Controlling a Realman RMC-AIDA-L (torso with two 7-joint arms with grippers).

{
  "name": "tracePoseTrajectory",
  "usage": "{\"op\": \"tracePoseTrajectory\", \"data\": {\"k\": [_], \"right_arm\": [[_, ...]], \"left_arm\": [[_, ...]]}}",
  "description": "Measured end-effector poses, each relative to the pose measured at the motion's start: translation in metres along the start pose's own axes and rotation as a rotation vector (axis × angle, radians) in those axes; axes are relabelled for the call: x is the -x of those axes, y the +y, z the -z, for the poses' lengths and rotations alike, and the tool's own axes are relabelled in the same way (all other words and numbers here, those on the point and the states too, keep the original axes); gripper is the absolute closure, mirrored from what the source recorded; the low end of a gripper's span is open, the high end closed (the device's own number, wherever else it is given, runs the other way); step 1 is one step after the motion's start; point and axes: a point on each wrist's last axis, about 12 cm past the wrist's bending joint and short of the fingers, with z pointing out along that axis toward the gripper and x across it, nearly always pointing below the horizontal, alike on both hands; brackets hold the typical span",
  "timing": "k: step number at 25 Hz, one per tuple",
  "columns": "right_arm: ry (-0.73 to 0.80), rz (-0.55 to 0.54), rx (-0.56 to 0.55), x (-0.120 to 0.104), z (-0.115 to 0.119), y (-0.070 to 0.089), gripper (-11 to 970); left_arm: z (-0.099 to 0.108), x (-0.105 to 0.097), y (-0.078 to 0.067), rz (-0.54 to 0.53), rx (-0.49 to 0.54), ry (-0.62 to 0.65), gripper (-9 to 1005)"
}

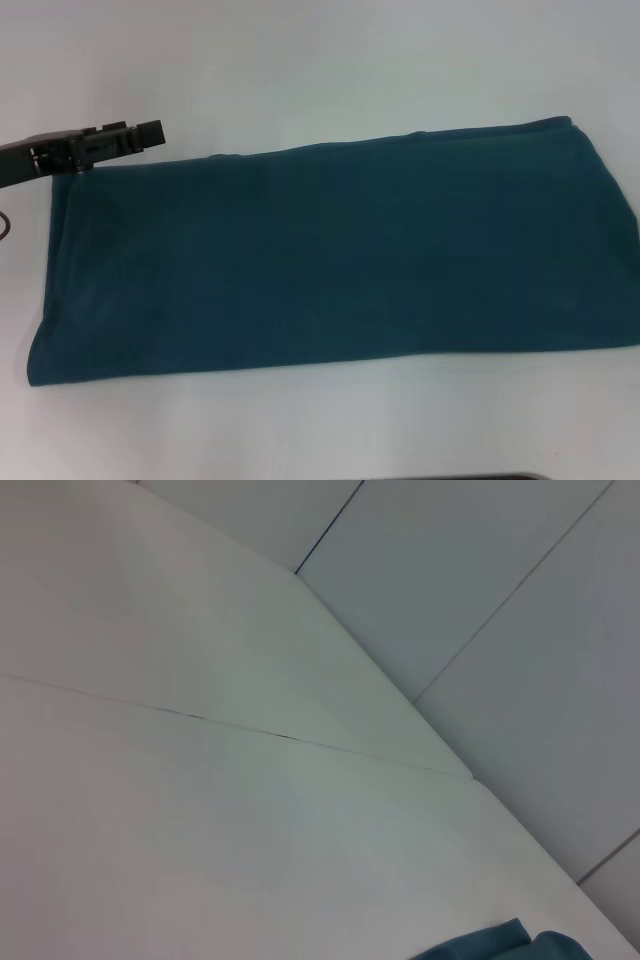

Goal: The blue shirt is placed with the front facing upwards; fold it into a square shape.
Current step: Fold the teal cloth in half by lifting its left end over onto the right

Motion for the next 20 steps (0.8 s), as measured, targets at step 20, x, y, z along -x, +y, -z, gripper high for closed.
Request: {"op": "tracePoseTrajectory", "data": {"k": [20], "right_arm": [[0.012,0.103,0.002,0.014,-0.041,0.004,31]], "left_arm": [[0.003,0.007,0.002,0.0,0.015,-0.014,129]]}}
